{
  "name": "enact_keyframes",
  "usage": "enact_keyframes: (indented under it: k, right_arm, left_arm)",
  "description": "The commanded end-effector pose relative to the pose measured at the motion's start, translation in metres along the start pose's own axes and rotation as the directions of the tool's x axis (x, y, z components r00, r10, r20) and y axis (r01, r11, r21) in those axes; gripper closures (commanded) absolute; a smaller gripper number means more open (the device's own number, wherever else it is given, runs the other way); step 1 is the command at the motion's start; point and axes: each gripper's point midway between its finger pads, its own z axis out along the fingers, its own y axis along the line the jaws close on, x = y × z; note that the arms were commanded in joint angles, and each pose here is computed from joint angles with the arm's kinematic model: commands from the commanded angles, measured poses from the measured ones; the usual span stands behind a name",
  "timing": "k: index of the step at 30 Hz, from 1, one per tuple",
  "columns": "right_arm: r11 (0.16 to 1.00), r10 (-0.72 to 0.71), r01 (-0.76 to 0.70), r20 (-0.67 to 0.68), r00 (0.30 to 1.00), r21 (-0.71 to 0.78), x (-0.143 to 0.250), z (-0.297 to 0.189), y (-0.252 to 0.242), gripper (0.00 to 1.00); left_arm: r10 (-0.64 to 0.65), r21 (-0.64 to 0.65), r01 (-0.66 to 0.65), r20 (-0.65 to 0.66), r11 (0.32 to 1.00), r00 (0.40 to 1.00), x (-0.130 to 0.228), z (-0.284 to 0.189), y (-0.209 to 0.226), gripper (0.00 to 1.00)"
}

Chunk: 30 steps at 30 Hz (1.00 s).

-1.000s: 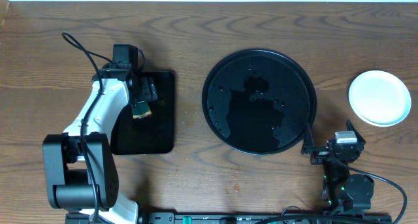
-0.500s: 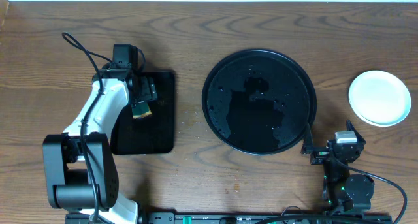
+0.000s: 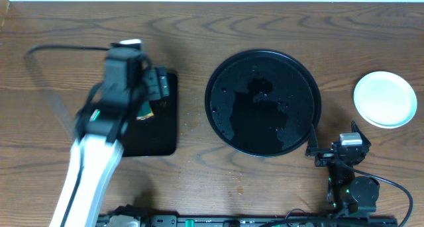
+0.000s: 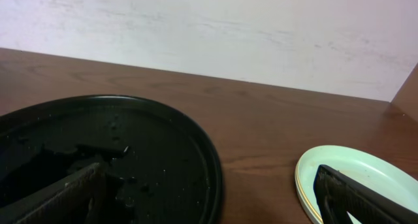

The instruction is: Clean dirty plates on tray and stack at the side

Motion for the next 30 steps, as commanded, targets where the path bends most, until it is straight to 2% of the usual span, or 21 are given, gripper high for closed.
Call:
enact_keyframes:
  k: [1,6,11,17,22,25,30]
  right_arm:
    - [0.999,0.013,-0.013,-0.001,1.0,0.03,0.001,0.0,-0.006,0.01]
    - [0.999,0.013,-0.013,-0.001,1.0,0.03,0.001,0.0,-0.006,0.01]
    - [0.999,0.013,-0.013,-0.001,1.0,0.03,0.001,0.0,-0.006,0.01]
    - [0.999,0.013,-0.013,-0.001,1.0,0.03,0.001,0.0,-0.006,0.01]
    - [0.999,0.013,-0.013,-0.001,1.0,0.03,0.001,0.0,-0.006,0.01]
    - [0.999,0.013,-0.013,-0.001,1.0,0.03,0.001,0.0,-0.006,0.01]
    - [0.999,0.013,-0.013,-0.001,1.0,0.03,0.001,0.0,-0.006,0.01]
  left_arm:
    - [-0.031,0.023,0.028,0.152,0.999,0.988,-0.023,-0.051,0.007,0.11]
    - [-0.07,0.079,0.045,0.346,0.996,0.936,-0.03,-0.124,0.015,0.11]
    - [-0.095,0.112,0.049,0.451,0.992,0.888,-0.001,-0.162,0.027,0.11]
    - [-0.106,0.098,0.067,0.48,0.993,0.871,0.06,-0.147,0.046,0.11]
    - [-0.126,0.112,0.076,0.552,0.991,0.824,0.075,-0.124,0.05,0.11]
    - [-0.157,0.152,0.076,0.646,0.986,0.747,0.066,-0.118,0.047,0.11]
    - [-0.229,0.239,0.055,0.802,0.969,0.552,0.046,-0.12,0.043,0.11]
